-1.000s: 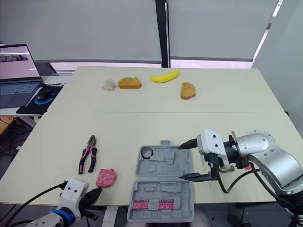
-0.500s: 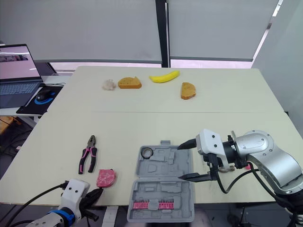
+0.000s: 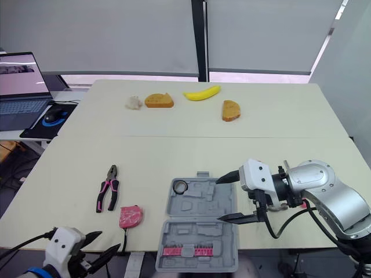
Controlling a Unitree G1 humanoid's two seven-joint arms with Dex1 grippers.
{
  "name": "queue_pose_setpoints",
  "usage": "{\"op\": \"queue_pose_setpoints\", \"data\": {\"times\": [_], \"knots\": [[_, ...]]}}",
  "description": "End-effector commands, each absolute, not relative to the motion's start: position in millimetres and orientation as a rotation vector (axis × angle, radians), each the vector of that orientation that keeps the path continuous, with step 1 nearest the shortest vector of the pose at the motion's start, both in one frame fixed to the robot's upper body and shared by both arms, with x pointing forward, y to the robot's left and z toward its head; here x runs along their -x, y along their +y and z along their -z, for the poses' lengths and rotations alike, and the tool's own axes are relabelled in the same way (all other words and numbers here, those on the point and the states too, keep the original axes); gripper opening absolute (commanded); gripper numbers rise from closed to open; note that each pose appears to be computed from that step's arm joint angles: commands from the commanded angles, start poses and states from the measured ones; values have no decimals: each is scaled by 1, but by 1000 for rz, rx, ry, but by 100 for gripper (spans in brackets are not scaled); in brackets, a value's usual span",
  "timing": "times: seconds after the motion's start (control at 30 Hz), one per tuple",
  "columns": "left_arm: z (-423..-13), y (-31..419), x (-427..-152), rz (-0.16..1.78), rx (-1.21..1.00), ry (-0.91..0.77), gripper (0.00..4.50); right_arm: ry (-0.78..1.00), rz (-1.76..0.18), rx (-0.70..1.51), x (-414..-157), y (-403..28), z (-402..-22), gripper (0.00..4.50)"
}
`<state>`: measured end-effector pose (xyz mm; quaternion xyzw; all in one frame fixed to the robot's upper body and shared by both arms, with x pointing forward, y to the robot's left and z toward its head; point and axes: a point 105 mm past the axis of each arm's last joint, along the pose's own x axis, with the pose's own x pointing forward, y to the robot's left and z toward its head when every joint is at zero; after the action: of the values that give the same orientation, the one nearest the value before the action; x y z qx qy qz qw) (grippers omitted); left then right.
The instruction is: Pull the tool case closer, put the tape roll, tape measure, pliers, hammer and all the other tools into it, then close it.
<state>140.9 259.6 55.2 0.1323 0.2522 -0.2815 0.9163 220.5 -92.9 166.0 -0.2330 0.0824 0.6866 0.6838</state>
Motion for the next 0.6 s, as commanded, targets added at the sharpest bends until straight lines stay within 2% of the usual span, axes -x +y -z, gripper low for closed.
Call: {"op": "queue_pose_setpoints", "data": {"times": [0.03, 0.2, 0.37, 0.6], "knots": [[-68, 280, -148, 766, -406, 503, 448, 117, -1566, 530, -215, -83, -179, 450], [-72, 306, -182, 931, -524, 524, 448, 101, -1576, 533, -212, -72, -183, 450], [-63, 311, -213, 1028, -578, 534, 448, 93, -1564, 533, -211, -63, -182, 450], [-50, 302, -222, 1170, -616, 534, 448, 113, -1544, 531, -207, -61, -175, 450]]}}
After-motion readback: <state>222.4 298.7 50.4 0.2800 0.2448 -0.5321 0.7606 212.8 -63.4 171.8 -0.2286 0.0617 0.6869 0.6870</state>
